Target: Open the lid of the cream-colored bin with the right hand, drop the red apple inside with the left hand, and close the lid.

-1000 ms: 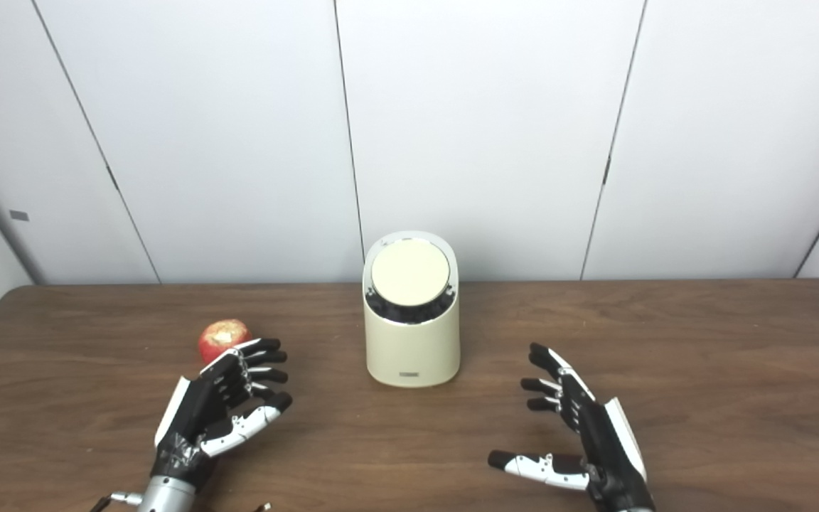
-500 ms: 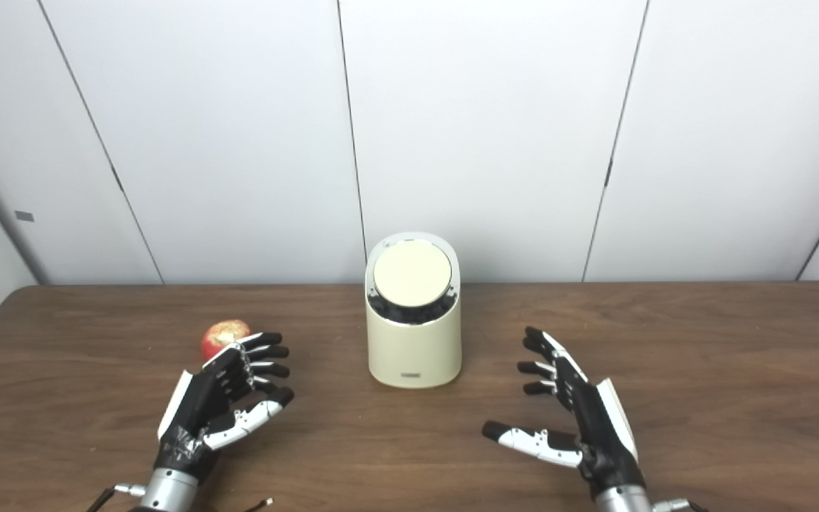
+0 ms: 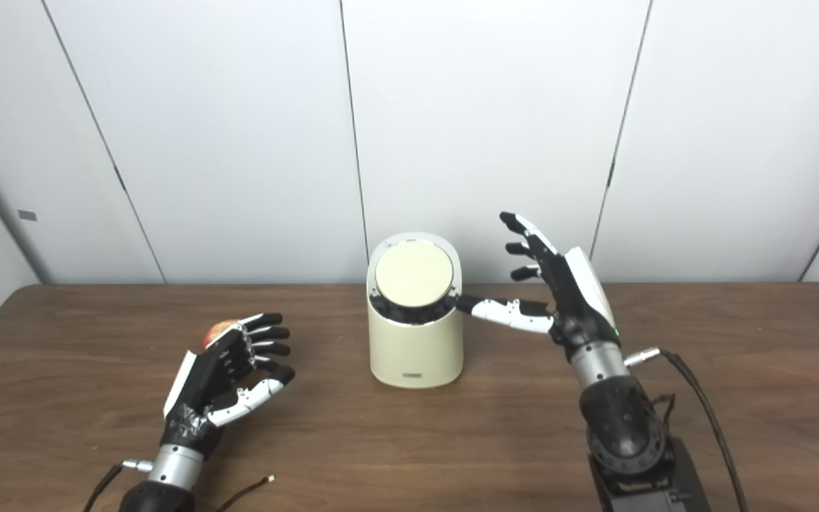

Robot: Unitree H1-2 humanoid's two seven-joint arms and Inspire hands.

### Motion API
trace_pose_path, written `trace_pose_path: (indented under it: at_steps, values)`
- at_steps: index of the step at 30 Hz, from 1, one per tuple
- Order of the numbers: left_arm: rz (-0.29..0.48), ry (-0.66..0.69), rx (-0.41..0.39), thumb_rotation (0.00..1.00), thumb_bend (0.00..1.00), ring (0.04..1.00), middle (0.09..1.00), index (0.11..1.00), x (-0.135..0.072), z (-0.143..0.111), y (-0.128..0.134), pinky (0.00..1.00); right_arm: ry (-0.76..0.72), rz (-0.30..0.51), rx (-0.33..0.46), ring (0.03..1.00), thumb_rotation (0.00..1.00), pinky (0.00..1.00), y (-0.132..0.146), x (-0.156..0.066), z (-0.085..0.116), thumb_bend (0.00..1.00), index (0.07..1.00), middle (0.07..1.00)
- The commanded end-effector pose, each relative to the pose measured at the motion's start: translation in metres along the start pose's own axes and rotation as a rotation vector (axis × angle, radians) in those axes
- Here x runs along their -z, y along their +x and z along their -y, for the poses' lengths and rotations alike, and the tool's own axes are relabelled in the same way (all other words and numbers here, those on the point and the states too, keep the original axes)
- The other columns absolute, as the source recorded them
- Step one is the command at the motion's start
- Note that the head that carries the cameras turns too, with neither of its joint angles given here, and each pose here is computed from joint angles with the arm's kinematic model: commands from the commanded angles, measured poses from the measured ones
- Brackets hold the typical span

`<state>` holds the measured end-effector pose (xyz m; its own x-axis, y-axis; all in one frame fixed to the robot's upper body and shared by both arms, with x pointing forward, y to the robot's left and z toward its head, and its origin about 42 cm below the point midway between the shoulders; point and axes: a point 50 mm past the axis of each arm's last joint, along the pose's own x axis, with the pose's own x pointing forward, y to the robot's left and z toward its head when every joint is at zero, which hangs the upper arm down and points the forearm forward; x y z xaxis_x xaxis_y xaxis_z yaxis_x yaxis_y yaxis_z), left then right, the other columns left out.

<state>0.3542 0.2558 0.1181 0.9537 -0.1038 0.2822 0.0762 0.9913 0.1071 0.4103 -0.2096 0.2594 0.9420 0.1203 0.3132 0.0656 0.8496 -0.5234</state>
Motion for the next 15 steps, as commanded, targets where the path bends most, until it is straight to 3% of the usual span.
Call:
trace_pose_path:
  at_steps: [1,5,10,15]
  values:
    - [-0.038,-0.018,-0.011,0.15,0.67,0.663,0.721,0.774,0.017,0.005,-0.016,0.56,0.011,0.052,0.017,0.847,0.45,0.68,0.019,-0.022,0.01,0.83,0.893,0.913]
    - [-0.036,-0.015,-0.013,0.15,0.67,0.665,0.725,0.775,0.017,0.005,-0.016,0.56,0.007,0.057,0.011,0.861,0.4,0.73,0.035,-0.038,0.013,0.82,0.905,0.911]
    - [-0.037,-0.018,-0.007,0.13,0.67,0.665,0.723,0.772,0.018,0.005,-0.016,0.56,-0.044,0.06,-0.012,0.86,0.39,0.69,0.052,-0.051,0.013,0.8,0.918,0.931]
    - [-0.04,-0.016,0.0,0.14,0.67,0.665,0.724,0.773,0.017,0.006,-0.018,0.56,-0.132,0.047,-0.03,0.812,0.43,0.59,0.065,-0.061,0.009,0.8,0.921,0.912]
